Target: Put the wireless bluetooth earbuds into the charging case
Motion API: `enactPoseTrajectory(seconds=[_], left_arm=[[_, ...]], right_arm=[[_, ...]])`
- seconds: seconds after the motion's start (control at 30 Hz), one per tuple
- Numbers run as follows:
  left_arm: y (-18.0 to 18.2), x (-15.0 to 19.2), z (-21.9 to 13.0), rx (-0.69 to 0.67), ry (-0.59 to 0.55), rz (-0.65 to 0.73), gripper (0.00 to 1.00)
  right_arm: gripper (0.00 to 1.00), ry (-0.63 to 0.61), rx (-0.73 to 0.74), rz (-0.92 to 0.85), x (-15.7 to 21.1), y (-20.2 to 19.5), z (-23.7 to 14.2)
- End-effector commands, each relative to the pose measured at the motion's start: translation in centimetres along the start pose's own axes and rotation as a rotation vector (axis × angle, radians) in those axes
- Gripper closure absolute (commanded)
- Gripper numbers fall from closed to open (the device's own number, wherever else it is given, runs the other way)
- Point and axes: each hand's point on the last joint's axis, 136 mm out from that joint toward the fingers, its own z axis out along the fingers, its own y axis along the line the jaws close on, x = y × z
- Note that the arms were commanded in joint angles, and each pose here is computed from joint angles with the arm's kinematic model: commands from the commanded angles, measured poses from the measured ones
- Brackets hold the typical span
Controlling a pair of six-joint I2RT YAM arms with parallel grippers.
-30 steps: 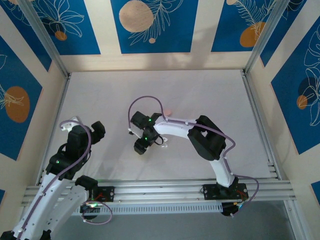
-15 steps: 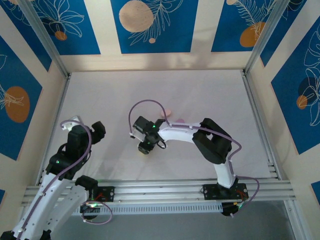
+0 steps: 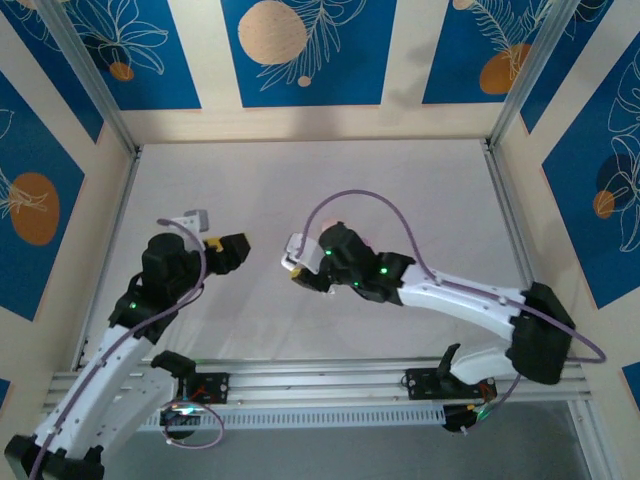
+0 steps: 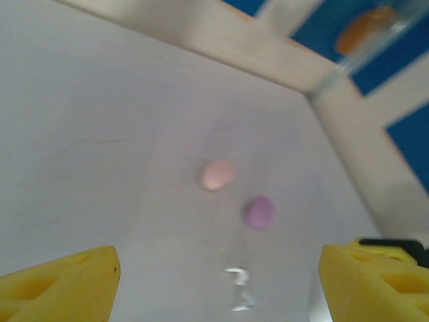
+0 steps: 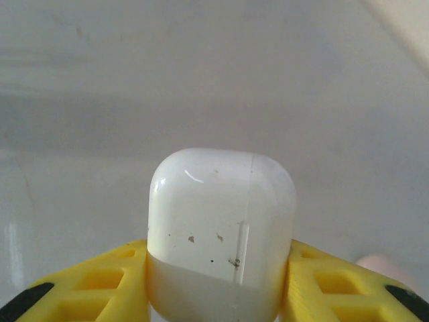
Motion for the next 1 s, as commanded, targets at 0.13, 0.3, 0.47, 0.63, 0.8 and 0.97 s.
enactPoseTrajectory(seconds=[0.13, 0.3, 0.47, 0.63, 0.8, 0.97], left_arm=[[-9.1, 1.4, 0.1, 0.427, 0.127, 0.170, 0.22], [-10.3, 3.3, 1.1, 0.437, 0.202, 0.237, 0.23], [-10.8, 4.3, 2.0, 0.432, 0.250, 0.265, 0.31], [-10.9, 5.2, 2.6, 0.434, 0.290, 0.274, 0.37], [-10.8, 5.4, 3.1, 0.421, 0.292, 0.276, 0.52], [-10.9, 5.5, 3.3, 0.424, 0.295, 0.276, 0.57]], right_arm=[[0.61, -0.117, 0.112, -0.189, -3.0, -2.4, -2.7], [0.61, -0.132, 0.123, -0.227, -3.9, -2.6, -3.4], [0.61, -0.153, 0.127, -0.241, -4.7, -2.7, -3.7], [0.61, -0.176, 0.114, -0.240, -5.1, -2.4, -3.9], [0.61, -0.195, 0.090, -0.250, -5.5, -2.0, -4.1], [0.61, -0.203, 0.083, -0.267, -5.6, -1.8, -4.1]])
